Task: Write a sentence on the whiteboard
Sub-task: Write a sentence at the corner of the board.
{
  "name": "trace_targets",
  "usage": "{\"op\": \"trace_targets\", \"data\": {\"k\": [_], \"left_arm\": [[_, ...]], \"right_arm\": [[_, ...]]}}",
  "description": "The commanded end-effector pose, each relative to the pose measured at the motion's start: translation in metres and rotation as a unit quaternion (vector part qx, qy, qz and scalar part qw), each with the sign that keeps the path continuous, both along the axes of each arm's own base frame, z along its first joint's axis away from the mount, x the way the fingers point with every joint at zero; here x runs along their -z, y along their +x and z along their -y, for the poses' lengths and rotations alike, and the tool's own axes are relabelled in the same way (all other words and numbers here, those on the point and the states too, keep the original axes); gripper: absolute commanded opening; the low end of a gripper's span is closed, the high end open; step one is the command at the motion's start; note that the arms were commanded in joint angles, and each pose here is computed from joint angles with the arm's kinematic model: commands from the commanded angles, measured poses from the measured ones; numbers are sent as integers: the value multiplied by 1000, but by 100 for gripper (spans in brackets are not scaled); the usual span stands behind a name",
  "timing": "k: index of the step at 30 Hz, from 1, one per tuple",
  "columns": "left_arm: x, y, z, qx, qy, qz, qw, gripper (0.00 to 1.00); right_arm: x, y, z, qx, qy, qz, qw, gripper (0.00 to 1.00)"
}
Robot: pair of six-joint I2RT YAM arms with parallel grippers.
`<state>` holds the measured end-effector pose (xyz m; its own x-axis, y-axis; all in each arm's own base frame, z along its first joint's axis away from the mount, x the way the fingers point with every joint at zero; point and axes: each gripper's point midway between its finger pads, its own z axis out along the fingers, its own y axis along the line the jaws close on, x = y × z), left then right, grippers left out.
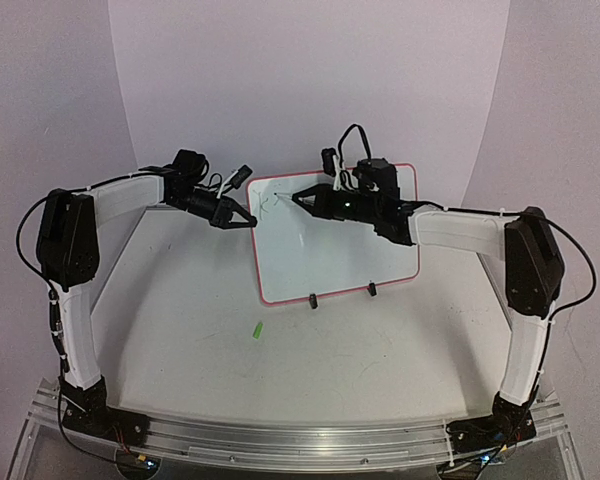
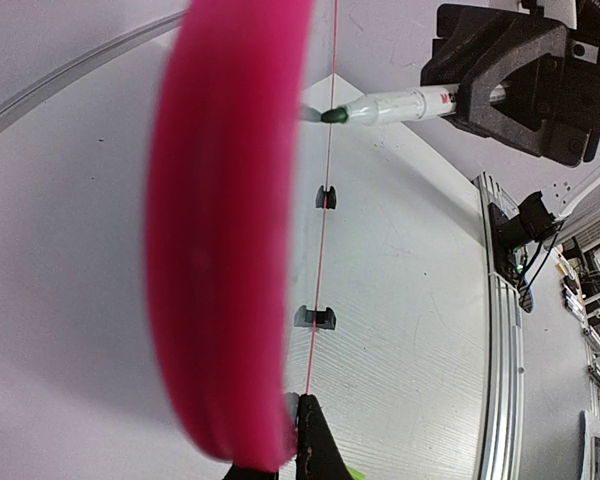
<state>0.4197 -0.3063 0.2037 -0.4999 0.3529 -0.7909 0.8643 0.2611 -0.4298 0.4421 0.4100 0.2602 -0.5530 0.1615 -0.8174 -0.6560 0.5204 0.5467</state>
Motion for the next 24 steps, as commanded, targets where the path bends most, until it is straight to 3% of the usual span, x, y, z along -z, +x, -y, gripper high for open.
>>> {"op": "trace_targets", "data": {"k": [1,24], "left_arm": [[-20,-3,-3,-2,8,47,999,0],[-21,-3,-3,-2,9,48,999,0]], "right_arm": [[7,7,-2,-2,-3,-9,1000,0],[33,-8,18,19,-33,-31,999,0]]}}
